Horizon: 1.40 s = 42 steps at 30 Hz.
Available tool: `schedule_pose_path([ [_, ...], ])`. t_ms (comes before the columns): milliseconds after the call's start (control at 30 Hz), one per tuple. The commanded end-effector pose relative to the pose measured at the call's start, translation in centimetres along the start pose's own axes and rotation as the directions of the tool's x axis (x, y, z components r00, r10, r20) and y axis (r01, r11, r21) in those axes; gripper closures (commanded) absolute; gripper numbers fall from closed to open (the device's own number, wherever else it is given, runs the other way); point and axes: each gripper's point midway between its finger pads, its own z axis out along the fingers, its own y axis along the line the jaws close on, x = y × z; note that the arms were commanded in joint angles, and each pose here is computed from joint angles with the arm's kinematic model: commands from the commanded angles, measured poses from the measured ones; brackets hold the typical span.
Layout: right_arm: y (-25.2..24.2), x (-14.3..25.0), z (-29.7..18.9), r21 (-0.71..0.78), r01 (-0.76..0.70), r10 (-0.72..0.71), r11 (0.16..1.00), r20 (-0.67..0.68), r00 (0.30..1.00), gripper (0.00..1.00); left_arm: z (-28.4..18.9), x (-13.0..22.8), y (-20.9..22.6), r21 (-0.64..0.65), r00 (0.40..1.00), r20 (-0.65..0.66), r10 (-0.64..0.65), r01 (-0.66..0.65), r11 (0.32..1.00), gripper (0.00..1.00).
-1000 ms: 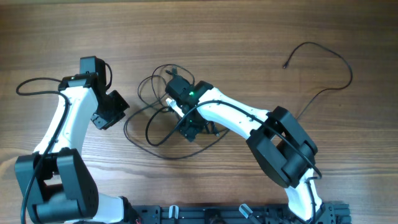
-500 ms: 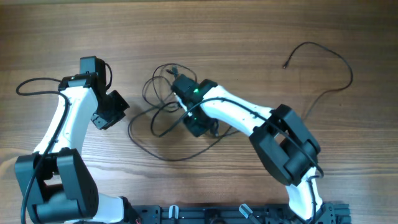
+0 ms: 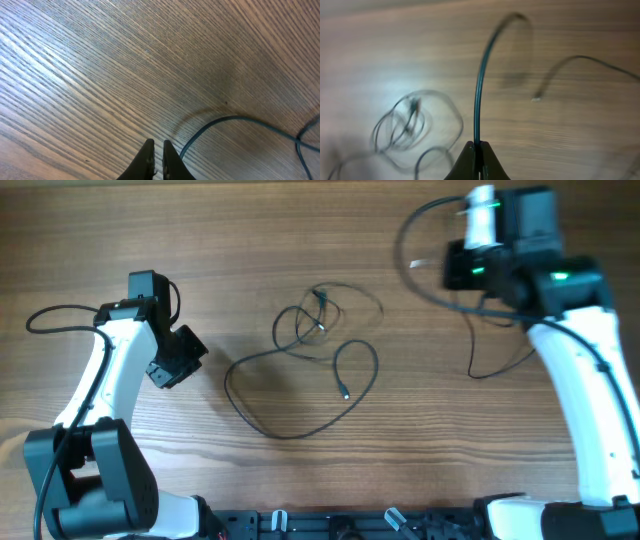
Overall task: Untangle cables
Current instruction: 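Drag the grasped cable to the upper right with the right gripper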
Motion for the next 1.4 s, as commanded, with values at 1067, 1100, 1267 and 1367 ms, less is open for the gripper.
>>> schedule_pose_path([
  [1067, -28.7, 4.5, 7.9, 0.523, -0.683, 0.692, 0.510, 0.222, 0.686, 0.96, 0.1, 0.1, 0.4, -0.023, 1.000, -0.005, -0.008, 0.008, 1.000, 0.92],
  [1100, -28.4, 3.8, 8.3, 0.492, -0.675, 0.679, 0.550, 0.208, 0.704, 0.88, 0.1, 0.1, 0.4, -0.023, 1.000, -0.005, -0.008, 0.008, 1.000, 0.92],
  [1267, -25.0, 1.5, 10.2, 0.295, -0.585, 0.590, 0.755, 0.084, 0.803, 0.16, 0.1, 0.1, 0.4, -0.023, 1.000, -0.005, -0.008, 0.008, 1.000, 0.92],
  [1367, -24.2, 3.3, 10.1, 0.312, -0.588, 0.617, 0.746, 0.010, 0.787, 0.16, 0.1, 0.1, 0.4, -0.023, 1.000, -0.005, -0.008, 0.008, 1.000, 0.92],
])
